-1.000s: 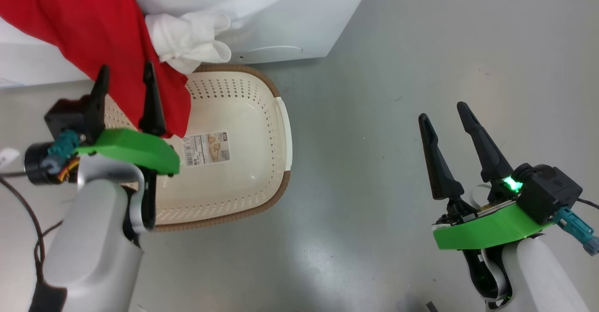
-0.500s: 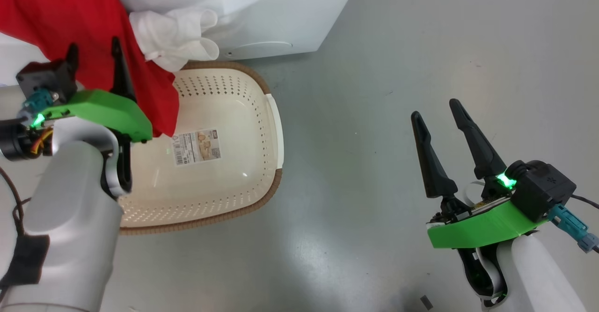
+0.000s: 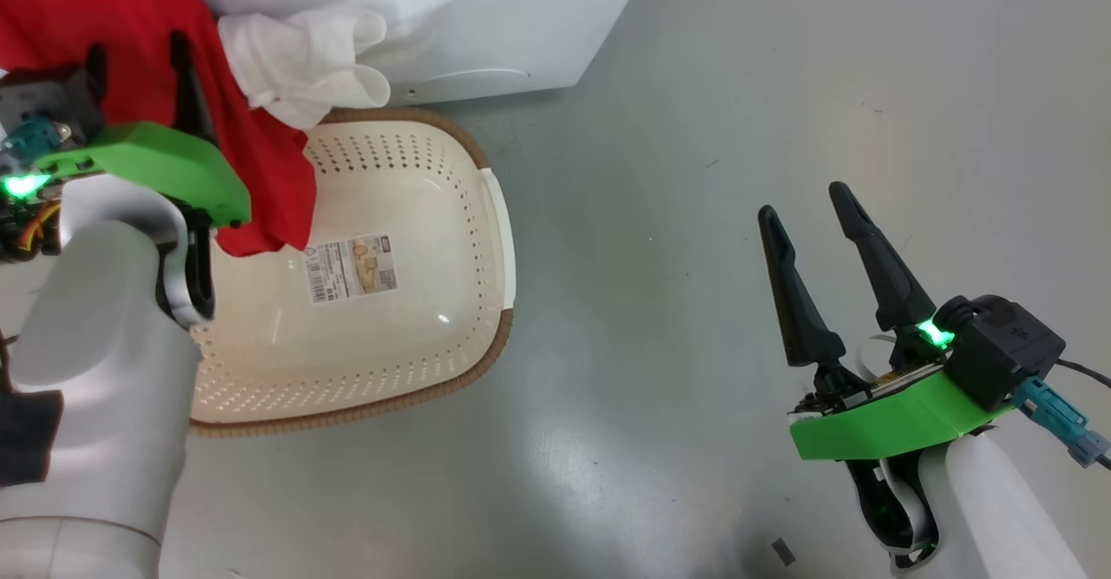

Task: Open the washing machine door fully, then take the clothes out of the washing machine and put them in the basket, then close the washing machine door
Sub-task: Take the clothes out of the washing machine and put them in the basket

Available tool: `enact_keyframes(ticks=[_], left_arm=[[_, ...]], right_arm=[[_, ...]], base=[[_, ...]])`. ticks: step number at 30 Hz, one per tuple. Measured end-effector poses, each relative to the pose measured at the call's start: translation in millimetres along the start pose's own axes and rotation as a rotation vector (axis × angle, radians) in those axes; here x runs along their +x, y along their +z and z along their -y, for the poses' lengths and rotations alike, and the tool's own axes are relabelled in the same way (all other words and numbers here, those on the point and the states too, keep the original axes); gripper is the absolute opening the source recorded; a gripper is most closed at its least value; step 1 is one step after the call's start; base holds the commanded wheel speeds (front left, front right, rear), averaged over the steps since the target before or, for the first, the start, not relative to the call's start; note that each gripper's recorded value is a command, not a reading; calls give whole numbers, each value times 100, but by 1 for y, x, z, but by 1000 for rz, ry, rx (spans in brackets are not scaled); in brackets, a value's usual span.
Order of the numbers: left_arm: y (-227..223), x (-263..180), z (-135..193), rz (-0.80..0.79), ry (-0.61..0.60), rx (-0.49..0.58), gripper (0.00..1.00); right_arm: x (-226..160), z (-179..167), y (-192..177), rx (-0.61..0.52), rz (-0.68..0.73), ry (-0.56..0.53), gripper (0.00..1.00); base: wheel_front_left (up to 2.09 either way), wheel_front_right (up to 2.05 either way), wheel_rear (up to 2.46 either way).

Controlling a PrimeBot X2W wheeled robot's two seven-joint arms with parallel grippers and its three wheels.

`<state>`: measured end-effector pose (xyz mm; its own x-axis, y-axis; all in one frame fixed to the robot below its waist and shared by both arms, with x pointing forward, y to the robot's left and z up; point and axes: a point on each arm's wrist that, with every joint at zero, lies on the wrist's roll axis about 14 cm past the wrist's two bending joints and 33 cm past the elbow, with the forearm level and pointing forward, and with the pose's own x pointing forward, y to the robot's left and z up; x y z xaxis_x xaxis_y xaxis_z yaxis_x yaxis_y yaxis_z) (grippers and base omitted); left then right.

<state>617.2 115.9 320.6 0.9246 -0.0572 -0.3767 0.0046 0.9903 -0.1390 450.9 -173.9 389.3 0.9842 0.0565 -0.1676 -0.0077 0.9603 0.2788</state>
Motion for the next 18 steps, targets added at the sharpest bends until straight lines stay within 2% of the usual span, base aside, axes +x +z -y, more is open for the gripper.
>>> enact_keyframes(ticks=[5,6,7,8,9,10,18], left_arm=[[-5,3,1,-13,-4,-3,100],[-7,4,1,-20,-3,-3,90],[-8,4,1,-23,-2,-3,56],[-7,6,1,-21,-2,-3,44],[-5,7,3,-18,-9,-7,16],[-5,8,4,-16,-11,-8,0],[-2,10,5,-8,-25,-7,0]], right_arm=[[1,3,2,-6,5,-5,100],[2,3,4,-7,9,-5,100],[2,3,4,-8,10,-7,100],[1,4,4,-9,9,-8,100],[1,5,4,-10,9,-10,100],[1,5,4,-10,9,-12,100],[1,6,2,-3,5,-15,100]], base=[[0,0,0],[0,0,0],[0,0,0],[0,0,0],[0,0,0],[0,0,0],[0,0,0]])
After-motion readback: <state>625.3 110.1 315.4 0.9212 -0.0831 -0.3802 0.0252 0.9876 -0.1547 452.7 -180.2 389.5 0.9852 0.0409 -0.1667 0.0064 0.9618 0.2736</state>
